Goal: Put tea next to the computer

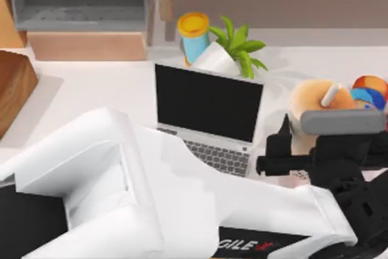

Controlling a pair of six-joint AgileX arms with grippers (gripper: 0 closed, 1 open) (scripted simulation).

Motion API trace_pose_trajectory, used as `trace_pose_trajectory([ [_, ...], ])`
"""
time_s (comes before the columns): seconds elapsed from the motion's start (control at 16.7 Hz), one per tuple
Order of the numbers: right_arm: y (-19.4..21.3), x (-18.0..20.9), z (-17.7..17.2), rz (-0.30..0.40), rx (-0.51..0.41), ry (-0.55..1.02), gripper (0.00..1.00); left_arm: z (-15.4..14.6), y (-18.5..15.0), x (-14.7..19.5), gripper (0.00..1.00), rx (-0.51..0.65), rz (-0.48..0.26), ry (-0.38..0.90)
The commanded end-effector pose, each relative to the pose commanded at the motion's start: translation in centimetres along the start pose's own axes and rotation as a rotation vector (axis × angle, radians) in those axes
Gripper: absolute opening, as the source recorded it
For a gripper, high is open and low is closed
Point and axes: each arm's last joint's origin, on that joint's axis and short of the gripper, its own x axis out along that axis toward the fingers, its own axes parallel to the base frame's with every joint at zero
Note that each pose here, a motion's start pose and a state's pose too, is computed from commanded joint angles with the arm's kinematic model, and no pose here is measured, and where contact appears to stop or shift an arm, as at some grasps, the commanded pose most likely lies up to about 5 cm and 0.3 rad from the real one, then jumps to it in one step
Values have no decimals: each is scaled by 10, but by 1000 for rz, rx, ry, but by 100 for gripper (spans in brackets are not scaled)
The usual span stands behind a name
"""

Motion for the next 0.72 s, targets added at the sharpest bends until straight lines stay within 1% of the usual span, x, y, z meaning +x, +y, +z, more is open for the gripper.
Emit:
trace_pose_trajectory([
  [0.12, 0, 0, 0, 0, 0, 0, 100, -8, 2, 2, 0, 24, 3, 10],
  [0.3, 0, 0, 0, 0, 0, 0, 100, -8, 2, 2, 0, 24, 3, 10],
  [0.72, 0, 0, 0, 0, 0, 0, 100, -8, 2, 2, 53, 24, 3, 10],
])
